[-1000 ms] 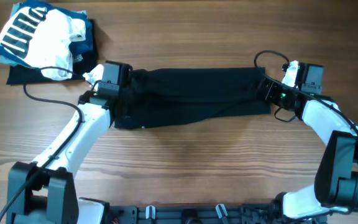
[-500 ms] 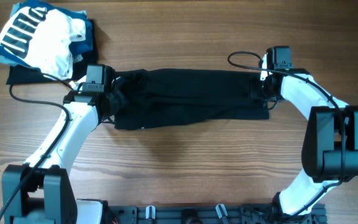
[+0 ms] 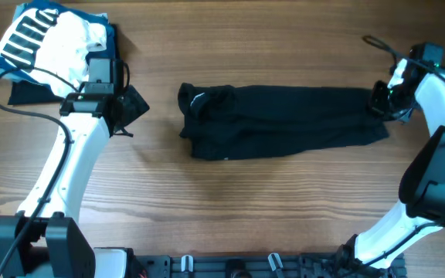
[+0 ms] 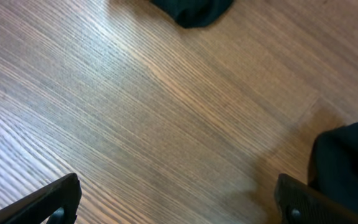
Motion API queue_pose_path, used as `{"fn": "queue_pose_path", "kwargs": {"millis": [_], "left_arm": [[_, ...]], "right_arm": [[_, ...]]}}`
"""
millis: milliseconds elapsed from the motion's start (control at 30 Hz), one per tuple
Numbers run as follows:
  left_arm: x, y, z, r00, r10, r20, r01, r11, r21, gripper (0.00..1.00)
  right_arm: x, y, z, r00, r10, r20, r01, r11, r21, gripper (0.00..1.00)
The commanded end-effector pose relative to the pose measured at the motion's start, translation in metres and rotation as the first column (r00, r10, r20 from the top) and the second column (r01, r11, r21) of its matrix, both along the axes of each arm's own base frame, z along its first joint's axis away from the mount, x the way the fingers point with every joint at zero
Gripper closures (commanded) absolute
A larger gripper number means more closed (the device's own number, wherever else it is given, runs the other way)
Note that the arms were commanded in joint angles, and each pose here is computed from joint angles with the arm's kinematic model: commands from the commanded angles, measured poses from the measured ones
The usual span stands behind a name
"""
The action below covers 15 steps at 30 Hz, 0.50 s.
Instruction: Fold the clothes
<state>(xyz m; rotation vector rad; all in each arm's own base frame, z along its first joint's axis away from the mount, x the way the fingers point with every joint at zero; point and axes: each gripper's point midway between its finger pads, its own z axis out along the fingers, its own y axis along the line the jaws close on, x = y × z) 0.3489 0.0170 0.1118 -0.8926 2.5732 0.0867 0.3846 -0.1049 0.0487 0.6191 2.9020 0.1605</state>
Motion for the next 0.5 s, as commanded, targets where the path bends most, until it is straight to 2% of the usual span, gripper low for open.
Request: {"fn": "queue_pose_path", "kwargs": {"millis": [0, 200, 233, 267, 300, 367, 467], "left_arm": [[-0.002, 0.004, 0.006, 1.000, -0.021, -0.001, 0.021, 1.000, 0.023, 0.00], [-0.005, 0.004, 0.005, 1.000, -0.022, -0.015, 0.022, 0.999, 0.023, 0.00], [-0.005, 0.004, 0.005, 1.000, -0.022, -0.015, 0.022, 0.999, 0.023, 0.00], [-0.005, 0.004, 0.005, 1.000, -0.022, -0.015, 0.022, 0.999, 0.023, 0.00], [-0.005, 0.004, 0.005, 1.000, -0.022, -0.015, 0.022, 0.999, 0.023, 0.00], [-0.005, 0.003, 0.005, 1.000, -0.024, -0.015, 0.024, 1.000, 0.017, 0.00], [-0.004, 0.003, 0.004, 1.000, -0.025, -0.015, 0.025, 1.000, 0.015, 0.00]], "right_arm": [[0.017, 0.059, 0.012, 0.985, 0.169, 0.024, -0.170, 0.985, 0.040, 0.96], [0.002, 0.182, -0.007, 0.933, 0.351, -0.073, -0.350, 0.936, 0.028, 0.95], [-0.001, 0.201, -0.016, 0.922, 0.377, -0.089, -0.375, 0.926, 0.033, 0.77], [-0.006, 0.215, -0.023, 0.906, 0.409, -0.105, -0.408, 0.912, 0.037, 0.20], [-0.010, 0.224, -0.025, 0.895, 0.432, -0.113, -0.430, 0.902, 0.038, 0.01], [-0.011, 0.235, -0.015, 0.884, 0.456, -0.103, -0.454, 0.890, 0.043, 0.00], [-0.005, 0.227, 0.028, 0.896, 0.440, -0.059, -0.440, 0.898, 0.026, 0.00]]}}
